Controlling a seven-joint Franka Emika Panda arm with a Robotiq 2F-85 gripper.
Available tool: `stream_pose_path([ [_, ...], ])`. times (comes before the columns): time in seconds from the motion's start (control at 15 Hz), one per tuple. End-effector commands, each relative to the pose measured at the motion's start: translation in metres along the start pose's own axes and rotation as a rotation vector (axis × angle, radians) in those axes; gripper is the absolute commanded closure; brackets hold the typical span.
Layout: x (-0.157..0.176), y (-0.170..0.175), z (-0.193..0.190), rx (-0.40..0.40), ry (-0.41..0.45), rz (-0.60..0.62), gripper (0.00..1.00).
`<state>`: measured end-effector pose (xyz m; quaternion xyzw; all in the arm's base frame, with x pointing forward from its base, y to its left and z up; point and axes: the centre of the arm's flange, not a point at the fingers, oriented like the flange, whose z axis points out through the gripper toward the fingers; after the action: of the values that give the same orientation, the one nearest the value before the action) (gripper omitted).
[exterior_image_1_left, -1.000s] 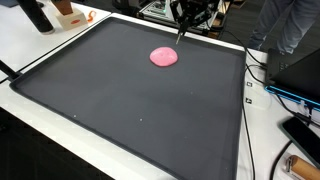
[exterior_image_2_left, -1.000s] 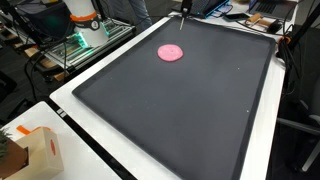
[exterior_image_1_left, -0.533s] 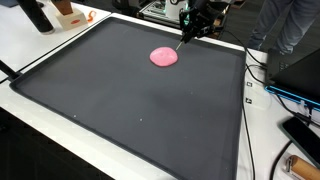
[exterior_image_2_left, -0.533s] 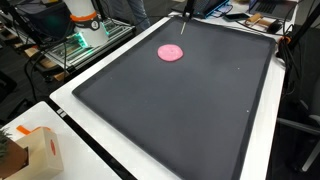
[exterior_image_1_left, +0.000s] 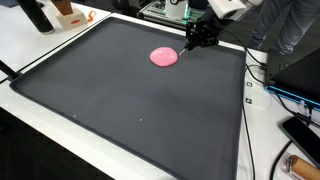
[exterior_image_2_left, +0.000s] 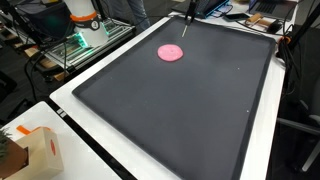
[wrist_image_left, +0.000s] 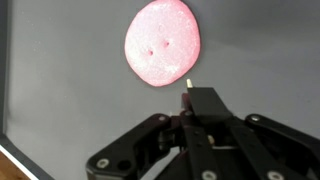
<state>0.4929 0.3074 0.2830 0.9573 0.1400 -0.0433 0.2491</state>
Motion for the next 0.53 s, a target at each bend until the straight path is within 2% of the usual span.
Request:
stream_pose_path([
  [0.0,0.007,-0.016,0.004,-0.057,-0.021,0.036,0.97],
  [0.47,0.01,-0.028,0.009,-0.075,-0.045,0.077,0.97],
])
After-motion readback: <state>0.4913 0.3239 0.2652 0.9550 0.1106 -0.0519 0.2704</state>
